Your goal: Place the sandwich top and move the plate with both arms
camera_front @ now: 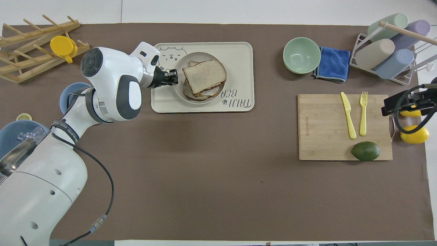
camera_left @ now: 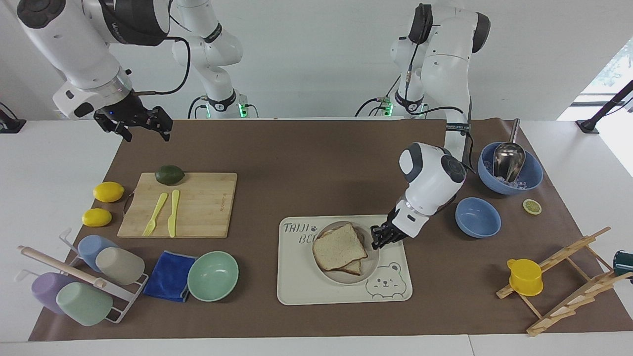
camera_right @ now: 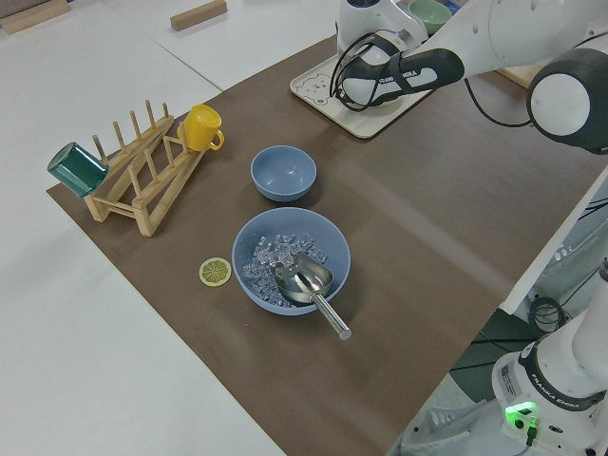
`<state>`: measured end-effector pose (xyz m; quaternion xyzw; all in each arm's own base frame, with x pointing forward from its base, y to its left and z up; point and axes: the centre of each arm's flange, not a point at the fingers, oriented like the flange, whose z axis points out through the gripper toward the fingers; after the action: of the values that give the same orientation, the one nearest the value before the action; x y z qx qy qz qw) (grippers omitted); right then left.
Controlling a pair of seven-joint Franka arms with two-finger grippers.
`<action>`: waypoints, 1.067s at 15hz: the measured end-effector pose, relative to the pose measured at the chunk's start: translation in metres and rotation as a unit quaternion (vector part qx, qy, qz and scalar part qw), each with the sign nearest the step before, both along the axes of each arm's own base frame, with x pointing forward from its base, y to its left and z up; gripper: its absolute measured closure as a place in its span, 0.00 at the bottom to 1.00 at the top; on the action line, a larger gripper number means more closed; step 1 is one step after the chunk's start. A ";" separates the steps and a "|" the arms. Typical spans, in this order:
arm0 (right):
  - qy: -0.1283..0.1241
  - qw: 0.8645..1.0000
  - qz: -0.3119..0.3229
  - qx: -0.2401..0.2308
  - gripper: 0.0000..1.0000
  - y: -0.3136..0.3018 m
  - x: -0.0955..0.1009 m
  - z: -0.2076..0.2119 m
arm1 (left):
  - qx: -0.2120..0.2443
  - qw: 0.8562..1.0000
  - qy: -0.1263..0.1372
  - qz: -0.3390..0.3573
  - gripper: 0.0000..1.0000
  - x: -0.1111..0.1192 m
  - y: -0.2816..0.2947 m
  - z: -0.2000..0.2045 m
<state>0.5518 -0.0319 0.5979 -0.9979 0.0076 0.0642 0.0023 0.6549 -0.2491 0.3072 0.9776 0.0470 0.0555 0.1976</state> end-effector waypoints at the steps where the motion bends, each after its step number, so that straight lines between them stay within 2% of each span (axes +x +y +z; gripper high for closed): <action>1: 0.000 1.000 0.000 0.000 0.00 0.000 0.000 0.000 | 0.000 1.000 -0.001 -0.002 0.56 0.000 0.000 0.000; 6: 0.000 1.000 0.000 0.000 0.00 0.000 0.000 0.000 | 0.014 1.000 -0.004 -0.023 0.04 0.004 0.003 0.009; 7: 0.000 1.000 0.000 0.000 0.00 0.000 0.000 0.000 | 0.017 0.999 -0.001 -0.027 0.00 0.006 0.007 0.016; 11: 0.000 1.000 0.000 0.000 0.00 0.000 0.000 0.000 | 0.043 0.998 0.000 -0.037 0.00 0.009 0.041 0.069; 16: 0.000 1.000 0.000 0.000 0.00 0.000 0.000 0.000 | 0.116 0.991 0.015 -0.068 0.00 -0.017 0.083 0.157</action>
<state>0.5518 -0.0319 0.5979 -0.9979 0.0076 0.0642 0.0023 0.6378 -0.1657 0.4644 0.9955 -0.0230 0.0320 0.0859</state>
